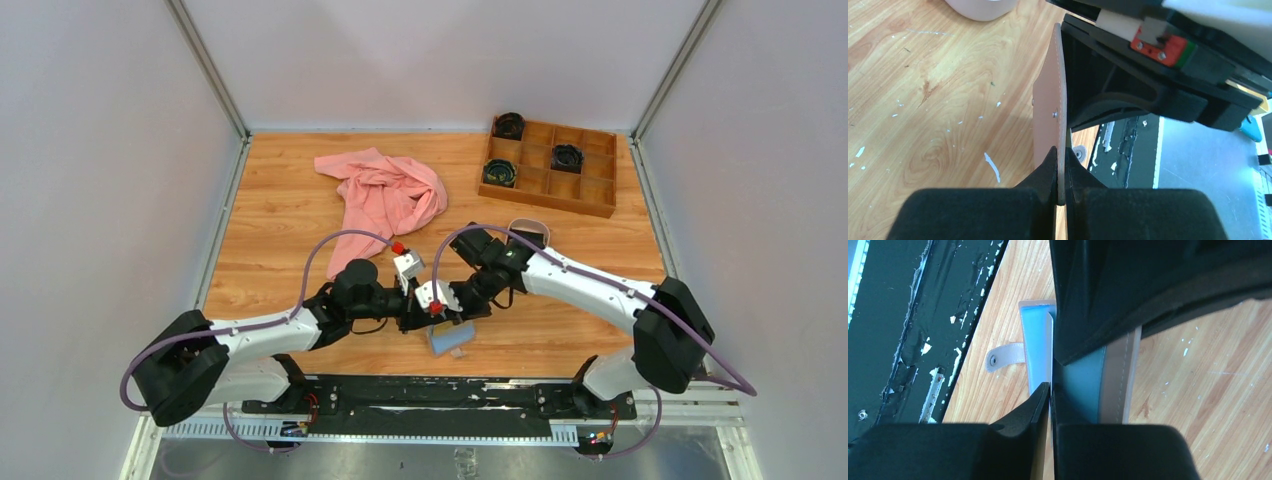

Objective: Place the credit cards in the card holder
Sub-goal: Insert the credit card into the card holder.

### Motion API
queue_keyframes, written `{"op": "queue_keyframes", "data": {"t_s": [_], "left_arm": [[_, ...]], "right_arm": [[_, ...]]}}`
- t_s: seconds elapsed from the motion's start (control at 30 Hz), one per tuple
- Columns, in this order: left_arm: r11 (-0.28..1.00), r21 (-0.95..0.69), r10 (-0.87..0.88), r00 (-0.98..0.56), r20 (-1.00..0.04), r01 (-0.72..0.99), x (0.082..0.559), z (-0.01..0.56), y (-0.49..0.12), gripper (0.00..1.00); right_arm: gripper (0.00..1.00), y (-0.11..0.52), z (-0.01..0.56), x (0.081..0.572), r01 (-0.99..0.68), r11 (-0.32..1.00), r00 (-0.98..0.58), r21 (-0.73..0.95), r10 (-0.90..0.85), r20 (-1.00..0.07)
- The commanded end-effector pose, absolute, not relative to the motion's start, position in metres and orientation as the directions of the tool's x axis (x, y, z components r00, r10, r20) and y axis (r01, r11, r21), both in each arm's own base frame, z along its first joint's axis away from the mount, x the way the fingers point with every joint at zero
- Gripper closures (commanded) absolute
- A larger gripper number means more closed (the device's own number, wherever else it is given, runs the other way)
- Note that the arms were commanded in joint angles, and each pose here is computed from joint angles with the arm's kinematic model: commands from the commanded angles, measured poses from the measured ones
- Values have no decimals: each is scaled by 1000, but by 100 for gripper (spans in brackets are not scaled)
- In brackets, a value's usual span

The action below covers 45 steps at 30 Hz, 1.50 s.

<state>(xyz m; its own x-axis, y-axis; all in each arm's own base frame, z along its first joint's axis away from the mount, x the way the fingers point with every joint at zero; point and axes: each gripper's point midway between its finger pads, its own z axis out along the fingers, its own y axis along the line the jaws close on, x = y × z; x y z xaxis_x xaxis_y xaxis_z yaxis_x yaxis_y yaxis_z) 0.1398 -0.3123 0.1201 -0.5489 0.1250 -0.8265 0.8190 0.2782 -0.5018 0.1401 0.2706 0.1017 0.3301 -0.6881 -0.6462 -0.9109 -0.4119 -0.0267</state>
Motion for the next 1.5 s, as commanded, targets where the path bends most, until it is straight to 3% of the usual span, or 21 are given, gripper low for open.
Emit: {"op": "queue_keyframes", "data": {"t_s": [0.0,0.4,1.13,1.47], "left_arm": [[261,-479,109,-518,-848,838,146,129,-317,100],[290,-460,115,-508,-854,839,149,121,-313,100],[288,-476,144,-529,-836,831,144,109,-312,100],[286,-480,150,-533,-833,830,143,107,-312,100]], "right_arm": [[92,276,92,132,-898,-440,354,-16,-699,-621],[91,279,79,137,-913,-407,318,25,-751,-579],[77,281,108,144,-922,-383,332,-54,-711,-620],[75,280,114,144,-921,-383,338,-69,-700,-629]]}}
